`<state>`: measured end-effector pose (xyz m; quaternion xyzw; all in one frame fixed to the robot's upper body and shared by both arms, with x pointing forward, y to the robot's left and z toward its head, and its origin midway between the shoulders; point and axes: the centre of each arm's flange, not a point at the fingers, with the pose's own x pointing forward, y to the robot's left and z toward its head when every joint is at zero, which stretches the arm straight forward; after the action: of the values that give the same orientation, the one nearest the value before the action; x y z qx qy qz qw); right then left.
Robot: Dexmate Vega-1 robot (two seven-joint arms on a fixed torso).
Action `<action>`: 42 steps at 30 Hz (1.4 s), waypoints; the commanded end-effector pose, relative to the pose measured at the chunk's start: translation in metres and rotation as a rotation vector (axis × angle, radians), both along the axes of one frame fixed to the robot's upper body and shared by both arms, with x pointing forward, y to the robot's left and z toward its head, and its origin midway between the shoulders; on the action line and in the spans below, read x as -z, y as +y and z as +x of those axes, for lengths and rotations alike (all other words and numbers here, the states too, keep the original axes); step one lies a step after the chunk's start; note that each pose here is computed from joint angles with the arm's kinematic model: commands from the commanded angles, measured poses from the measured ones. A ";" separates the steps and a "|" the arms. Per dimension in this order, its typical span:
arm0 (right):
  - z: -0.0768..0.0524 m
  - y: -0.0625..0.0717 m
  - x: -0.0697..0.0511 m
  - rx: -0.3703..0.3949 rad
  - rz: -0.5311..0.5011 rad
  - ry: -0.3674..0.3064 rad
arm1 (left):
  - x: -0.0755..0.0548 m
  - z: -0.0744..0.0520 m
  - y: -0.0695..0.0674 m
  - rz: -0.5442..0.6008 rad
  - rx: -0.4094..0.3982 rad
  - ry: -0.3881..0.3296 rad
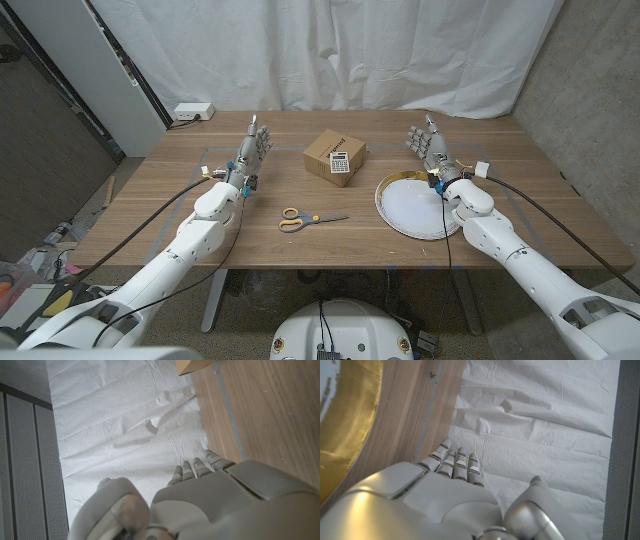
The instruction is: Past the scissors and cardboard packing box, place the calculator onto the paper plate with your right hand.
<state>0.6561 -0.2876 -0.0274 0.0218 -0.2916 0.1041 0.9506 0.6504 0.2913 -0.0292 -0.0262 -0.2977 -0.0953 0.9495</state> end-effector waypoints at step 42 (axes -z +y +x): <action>-0.049 0.015 -0.011 -0.025 -0.084 -0.094 | -0.015 0.002 -0.009 0.033 0.021 -0.018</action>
<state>0.6235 -0.2782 -0.0143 -0.0107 -0.3191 0.1240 0.9395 0.6544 0.2827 -0.0124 -0.0192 -0.3072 -0.1082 0.9453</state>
